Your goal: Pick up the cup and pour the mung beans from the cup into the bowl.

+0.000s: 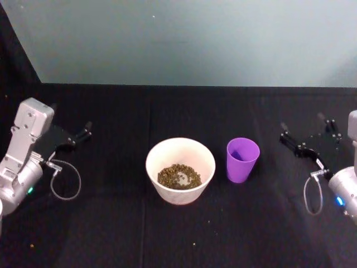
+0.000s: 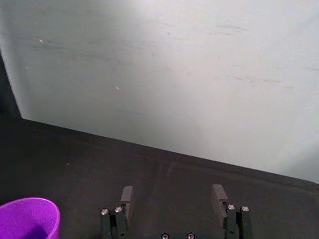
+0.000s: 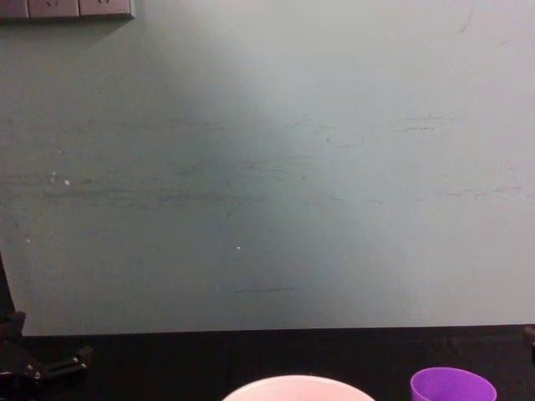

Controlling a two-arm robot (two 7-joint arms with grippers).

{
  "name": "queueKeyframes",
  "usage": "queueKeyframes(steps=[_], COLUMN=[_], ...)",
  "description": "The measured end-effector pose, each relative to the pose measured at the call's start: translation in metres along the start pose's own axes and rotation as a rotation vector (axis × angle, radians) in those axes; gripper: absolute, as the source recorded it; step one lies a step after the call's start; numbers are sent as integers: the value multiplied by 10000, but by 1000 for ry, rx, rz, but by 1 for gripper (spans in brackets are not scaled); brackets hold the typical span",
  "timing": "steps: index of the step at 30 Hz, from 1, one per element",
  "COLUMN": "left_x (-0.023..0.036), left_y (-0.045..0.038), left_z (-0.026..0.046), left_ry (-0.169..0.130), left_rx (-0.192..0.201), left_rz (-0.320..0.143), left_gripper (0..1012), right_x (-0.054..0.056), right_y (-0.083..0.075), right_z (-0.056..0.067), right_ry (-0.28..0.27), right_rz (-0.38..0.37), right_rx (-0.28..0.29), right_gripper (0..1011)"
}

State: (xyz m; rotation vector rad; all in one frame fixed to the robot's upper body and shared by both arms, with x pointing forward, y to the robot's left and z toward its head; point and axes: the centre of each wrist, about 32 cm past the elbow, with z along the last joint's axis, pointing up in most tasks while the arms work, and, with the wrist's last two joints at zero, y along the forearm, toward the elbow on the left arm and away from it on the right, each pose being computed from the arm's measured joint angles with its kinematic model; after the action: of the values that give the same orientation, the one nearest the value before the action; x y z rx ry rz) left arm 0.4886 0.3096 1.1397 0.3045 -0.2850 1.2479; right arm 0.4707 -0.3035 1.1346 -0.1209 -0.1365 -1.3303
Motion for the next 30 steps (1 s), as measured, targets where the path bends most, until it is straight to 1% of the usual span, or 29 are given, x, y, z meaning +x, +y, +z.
queueKeyframes(steps=[3,6,30], left_x=[0,0,0], left_y=[0,0,0], left_z=[0,0,0], left_ry=[0,0,0], left_rx=[0,0,0], left_rz=[0,0,0], left_gripper=[1000,1000,1000], right_x=[-1,-1,0], right_y=[17,32,28], right_z=[-40,-54,-43], right_ry=[3,6,4], right_rz=[-7,4,7], right_rx=[-11,-12,-9], right_gripper=[1002,1002,1002])
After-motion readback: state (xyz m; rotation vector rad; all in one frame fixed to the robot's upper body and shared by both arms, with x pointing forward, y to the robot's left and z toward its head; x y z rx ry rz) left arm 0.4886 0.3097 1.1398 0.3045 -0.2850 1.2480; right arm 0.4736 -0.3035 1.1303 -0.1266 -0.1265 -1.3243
